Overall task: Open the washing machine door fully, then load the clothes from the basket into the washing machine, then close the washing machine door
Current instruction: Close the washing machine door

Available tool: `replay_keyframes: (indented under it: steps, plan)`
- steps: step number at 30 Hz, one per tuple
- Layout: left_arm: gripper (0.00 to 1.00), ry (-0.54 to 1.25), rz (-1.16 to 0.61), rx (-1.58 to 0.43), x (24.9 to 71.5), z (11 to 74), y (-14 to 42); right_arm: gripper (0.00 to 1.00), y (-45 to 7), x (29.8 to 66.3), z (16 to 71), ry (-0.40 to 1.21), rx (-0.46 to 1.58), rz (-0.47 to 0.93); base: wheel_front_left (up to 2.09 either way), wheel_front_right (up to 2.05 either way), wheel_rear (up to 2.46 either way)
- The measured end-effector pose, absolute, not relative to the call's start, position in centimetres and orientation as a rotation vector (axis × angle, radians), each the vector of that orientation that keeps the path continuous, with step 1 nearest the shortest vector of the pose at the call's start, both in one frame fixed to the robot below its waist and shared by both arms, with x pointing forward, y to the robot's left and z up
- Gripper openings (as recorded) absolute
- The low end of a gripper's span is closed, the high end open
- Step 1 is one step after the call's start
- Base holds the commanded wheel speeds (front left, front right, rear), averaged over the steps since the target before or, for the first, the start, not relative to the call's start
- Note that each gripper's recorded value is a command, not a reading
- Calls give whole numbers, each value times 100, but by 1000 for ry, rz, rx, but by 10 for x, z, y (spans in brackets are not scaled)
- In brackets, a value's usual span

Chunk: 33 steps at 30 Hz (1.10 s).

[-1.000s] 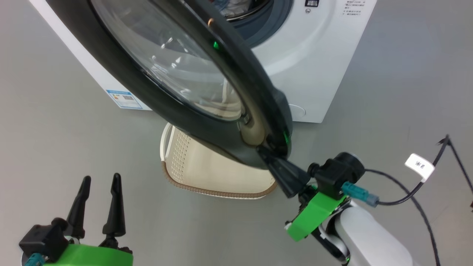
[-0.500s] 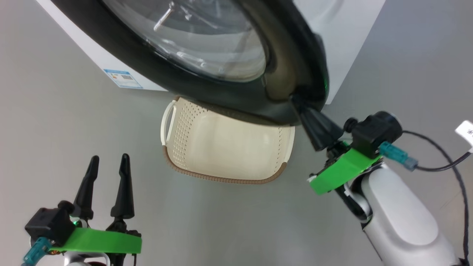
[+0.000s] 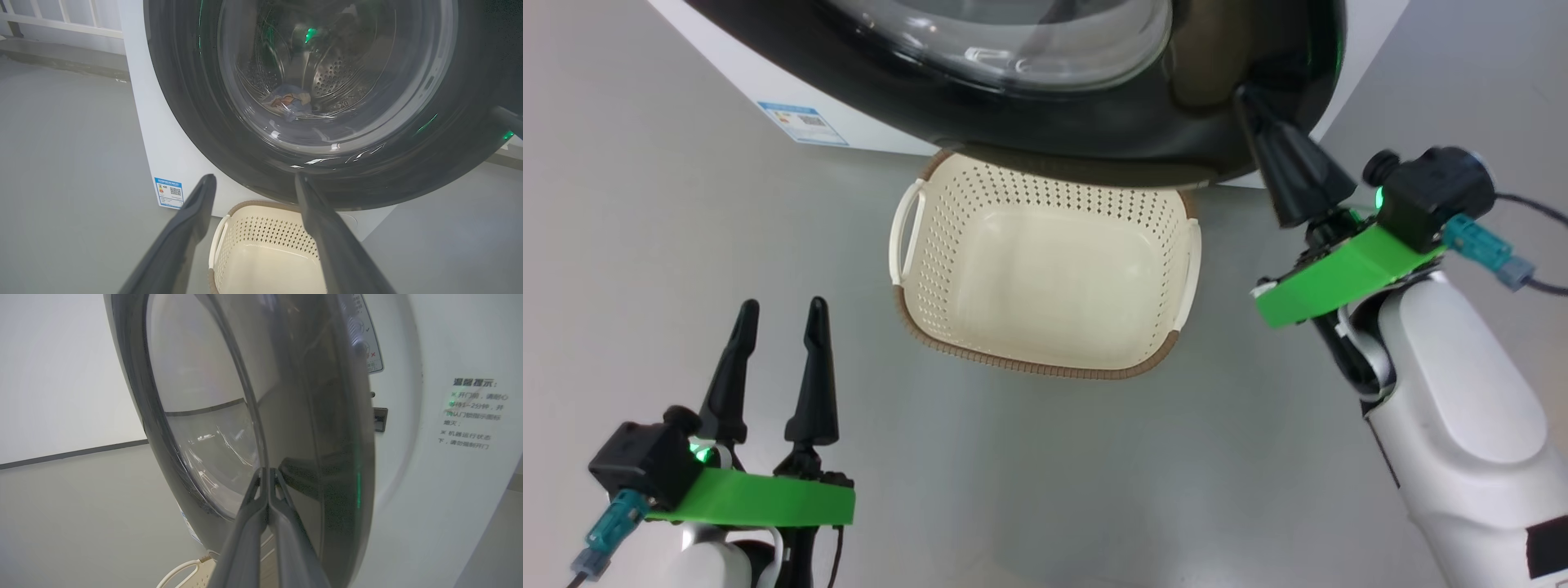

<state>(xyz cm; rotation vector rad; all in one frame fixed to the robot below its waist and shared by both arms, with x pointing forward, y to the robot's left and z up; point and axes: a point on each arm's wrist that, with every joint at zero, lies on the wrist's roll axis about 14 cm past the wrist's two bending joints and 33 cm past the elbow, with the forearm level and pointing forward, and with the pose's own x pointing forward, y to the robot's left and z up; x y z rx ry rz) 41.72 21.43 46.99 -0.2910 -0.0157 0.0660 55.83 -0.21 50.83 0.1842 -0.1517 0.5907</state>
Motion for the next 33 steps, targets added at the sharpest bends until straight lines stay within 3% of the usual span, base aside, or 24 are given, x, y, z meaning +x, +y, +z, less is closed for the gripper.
replay_keyframes:
  steps: [20,33]
  plan:
    - [100,13,58,-290,430,457,210,0,-24,618,518,-228,196,476,0,0,0]
    - [100,21,53,-286,436,452,209,0,-21,631,514,-234,205,461,0,0,0]
